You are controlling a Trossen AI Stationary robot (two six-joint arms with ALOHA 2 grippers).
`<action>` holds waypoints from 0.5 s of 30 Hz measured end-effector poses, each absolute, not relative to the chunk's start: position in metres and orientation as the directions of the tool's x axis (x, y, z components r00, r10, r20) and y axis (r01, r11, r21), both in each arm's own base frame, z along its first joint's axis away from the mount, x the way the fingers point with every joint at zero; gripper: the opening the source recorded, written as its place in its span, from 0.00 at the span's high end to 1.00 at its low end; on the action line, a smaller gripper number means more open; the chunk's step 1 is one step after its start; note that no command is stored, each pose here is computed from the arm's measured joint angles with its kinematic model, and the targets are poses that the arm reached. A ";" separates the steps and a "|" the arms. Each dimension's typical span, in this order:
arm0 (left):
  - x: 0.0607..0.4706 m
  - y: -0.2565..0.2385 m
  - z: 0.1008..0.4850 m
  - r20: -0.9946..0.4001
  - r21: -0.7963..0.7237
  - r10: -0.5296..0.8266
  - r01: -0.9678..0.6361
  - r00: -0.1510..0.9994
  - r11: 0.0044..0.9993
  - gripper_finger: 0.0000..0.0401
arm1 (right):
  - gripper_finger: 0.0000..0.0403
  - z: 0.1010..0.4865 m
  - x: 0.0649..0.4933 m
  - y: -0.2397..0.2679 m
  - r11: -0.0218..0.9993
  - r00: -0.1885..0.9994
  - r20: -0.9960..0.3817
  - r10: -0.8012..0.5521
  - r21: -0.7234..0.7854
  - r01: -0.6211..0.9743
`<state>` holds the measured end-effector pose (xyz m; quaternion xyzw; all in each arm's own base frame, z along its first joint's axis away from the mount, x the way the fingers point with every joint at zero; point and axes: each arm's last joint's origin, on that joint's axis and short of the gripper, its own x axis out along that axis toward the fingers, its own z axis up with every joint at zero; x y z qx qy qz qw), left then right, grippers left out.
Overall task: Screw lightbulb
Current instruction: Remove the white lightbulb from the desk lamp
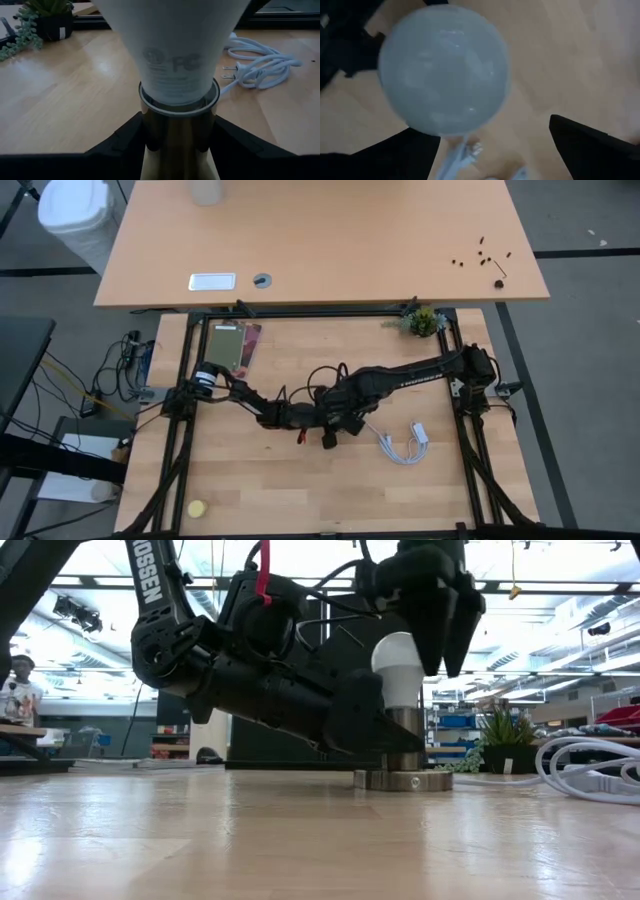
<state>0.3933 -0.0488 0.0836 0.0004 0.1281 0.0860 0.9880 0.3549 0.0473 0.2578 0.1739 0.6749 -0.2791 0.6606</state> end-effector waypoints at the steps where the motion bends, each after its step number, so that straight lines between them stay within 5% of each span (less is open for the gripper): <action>1: 0.393 -0.049 0.084 -0.253 0.022 0.168 -0.168 0.953 0.986 0.53 | 0.07 0.258 0.354 0.047 0.796 -0.078 -0.986 -0.147 -0.164 0.583; 6: 0.393 -0.049 0.084 -0.253 0.022 0.165 -0.165 0.953 0.986 0.53 | 0.07 0.260 0.342 0.043 0.776 -0.193 -0.953 -0.234 -0.303 0.553; 11: 0.393 -0.049 0.084 -0.253 0.022 0.165 -0.165 0.953 0.986 0.53 | 0.07 0.260 0.353 0.062 0.865 -0.043 -0.989 -0.140 -0.144 0.482; 15: 0.393 -0.049 0.083 -0.256 0.023 0.165 -0.165 0.952 0.986 0.53 | 0.07 0.260 0.353 0.081 0.877 0.021 -0.976 -0.216 -0.184 0.444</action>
